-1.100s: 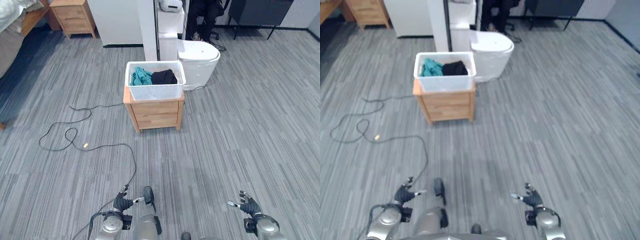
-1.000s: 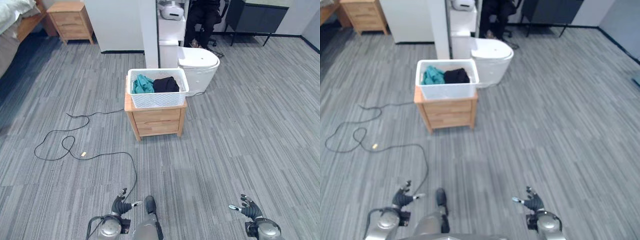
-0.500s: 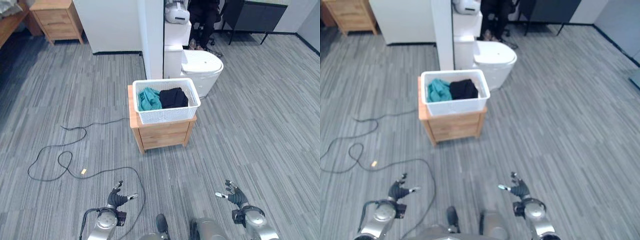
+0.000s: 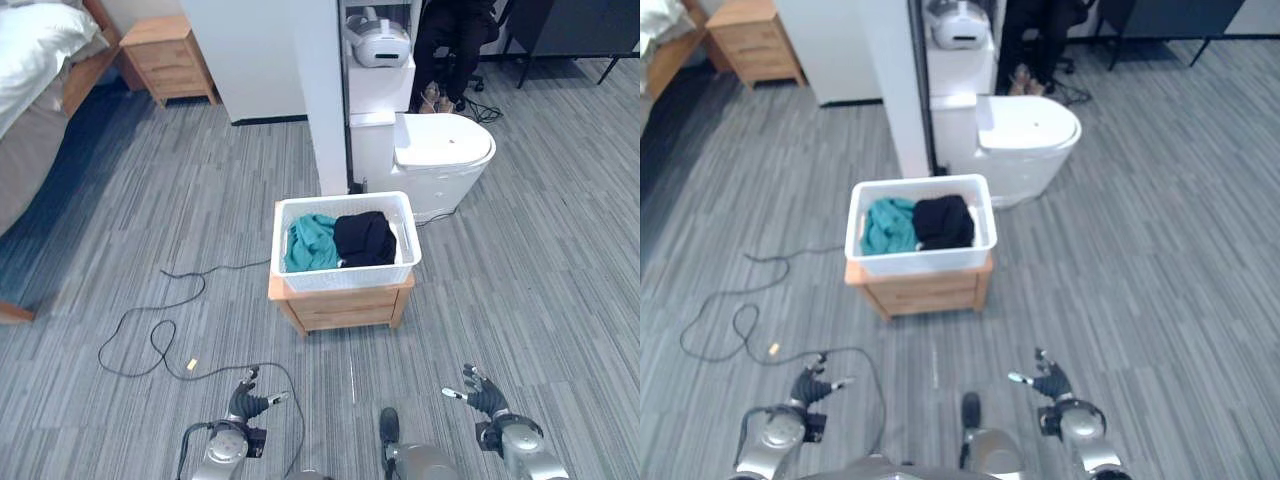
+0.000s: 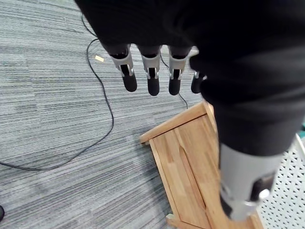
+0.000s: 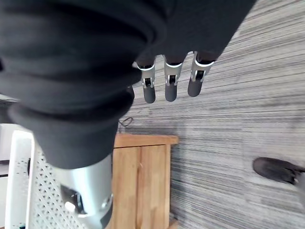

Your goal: Grab the laundry basket,head to the washer,open it,put in the laundry and shut it.

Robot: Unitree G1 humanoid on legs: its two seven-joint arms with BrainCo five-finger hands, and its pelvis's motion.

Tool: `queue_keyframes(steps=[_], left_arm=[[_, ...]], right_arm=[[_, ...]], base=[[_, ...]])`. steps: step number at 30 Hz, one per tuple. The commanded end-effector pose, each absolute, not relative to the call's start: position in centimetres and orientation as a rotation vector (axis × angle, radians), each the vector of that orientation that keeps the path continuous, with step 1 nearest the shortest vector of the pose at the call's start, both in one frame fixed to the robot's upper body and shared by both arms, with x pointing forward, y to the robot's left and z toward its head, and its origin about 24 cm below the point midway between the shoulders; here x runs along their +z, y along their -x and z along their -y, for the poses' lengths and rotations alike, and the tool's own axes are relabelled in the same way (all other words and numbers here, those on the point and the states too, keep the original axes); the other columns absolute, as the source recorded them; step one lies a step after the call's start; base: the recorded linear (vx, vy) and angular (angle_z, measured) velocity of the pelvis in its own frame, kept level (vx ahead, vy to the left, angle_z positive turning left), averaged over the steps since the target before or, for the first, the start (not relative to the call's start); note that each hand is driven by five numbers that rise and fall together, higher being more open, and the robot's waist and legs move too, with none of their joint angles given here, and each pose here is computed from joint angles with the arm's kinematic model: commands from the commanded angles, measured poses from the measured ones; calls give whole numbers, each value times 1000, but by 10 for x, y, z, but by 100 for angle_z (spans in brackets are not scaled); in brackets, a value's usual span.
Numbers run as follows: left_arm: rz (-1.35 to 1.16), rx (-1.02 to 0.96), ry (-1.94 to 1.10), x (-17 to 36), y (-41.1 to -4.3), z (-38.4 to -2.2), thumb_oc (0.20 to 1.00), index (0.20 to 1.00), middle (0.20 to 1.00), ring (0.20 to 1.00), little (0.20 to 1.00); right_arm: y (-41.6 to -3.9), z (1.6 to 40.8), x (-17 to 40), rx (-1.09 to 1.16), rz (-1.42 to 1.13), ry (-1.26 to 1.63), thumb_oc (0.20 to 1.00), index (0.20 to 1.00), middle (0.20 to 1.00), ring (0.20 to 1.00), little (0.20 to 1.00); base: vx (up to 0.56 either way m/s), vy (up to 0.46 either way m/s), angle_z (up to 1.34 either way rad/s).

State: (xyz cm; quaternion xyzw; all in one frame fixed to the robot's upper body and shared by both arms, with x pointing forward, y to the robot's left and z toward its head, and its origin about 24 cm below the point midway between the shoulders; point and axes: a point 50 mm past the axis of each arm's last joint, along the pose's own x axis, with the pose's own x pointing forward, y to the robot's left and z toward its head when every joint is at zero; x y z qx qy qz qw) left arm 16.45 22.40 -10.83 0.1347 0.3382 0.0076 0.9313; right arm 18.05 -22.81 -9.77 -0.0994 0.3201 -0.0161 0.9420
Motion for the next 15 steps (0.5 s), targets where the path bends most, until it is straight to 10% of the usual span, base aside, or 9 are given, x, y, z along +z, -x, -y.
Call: queue_keyframes(steps=[1,15], left_arm=[[-636,5,-299,-100,-174,-227,1000,1000,1000,1000,1000],[-547,81,-378,-74,-193,-260,1000,1000,1000,1000,1000]], right_arm=[[-177,241,-92,-57,-628,244,1000,1000,1000,1000,1000],[-211,226,-68,-35,-481,256,1000,1000,1000,1000,1000]], base=[[197,-11,-11],[209,177,-31]])
